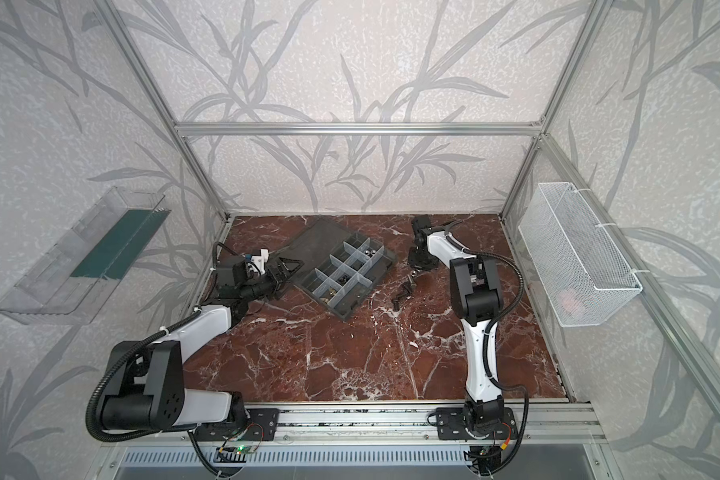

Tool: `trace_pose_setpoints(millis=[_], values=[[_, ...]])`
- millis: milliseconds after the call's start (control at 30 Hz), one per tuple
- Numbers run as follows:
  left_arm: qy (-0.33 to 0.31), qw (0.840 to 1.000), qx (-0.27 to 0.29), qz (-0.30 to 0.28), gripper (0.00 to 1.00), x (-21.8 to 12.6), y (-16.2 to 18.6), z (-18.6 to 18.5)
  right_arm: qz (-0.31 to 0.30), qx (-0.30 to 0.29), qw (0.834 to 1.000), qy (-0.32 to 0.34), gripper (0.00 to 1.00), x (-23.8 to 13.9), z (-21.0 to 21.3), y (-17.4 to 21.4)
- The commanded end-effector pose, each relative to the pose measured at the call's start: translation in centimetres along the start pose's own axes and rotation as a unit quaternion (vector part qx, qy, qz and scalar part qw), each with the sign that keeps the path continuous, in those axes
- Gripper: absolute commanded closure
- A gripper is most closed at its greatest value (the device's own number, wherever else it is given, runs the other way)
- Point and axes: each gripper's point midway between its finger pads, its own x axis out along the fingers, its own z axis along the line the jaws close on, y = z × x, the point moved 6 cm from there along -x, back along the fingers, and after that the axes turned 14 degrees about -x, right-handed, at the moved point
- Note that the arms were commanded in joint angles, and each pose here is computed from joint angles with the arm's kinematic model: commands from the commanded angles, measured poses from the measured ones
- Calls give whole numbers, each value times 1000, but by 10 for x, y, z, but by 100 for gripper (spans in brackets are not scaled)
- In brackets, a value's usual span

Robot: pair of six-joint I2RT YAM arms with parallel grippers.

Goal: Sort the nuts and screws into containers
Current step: 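Carry the silver hex nut with the right gripper over the silver-nut compartment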

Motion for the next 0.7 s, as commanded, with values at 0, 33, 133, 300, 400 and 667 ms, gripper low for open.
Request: trace_pose_setpoints(millis=[0, 33, 133, 300, 400, 667], values=[[18, 1000, 15, 0, 0, -5, 1, -12, -20, -15, 999, -34, 90, -10, 5, 1], [18, 1000, 15, 0, 0, -5, 1, -12, -44, -18, 998, -49, 91, -18, 8, -3], [23, 1000, 14, 0, 1, -5, 1, -13, -110, -27, 990, -83, 94, -43, 16, -14], [21, 1000, 11, -1, 0, -4, 1, -11, -210, -63, 969, -118, 95, -92, 38, -28], [22, 1000, 11, -1, 1, -4, 1, -11, -264, -87, 951, -138, 95, -116, 58, -33], [23, 1000, 9, 1, 1, -3, 1, -10, -280, -137, 932, -184, 96, -126, 125, -52]])
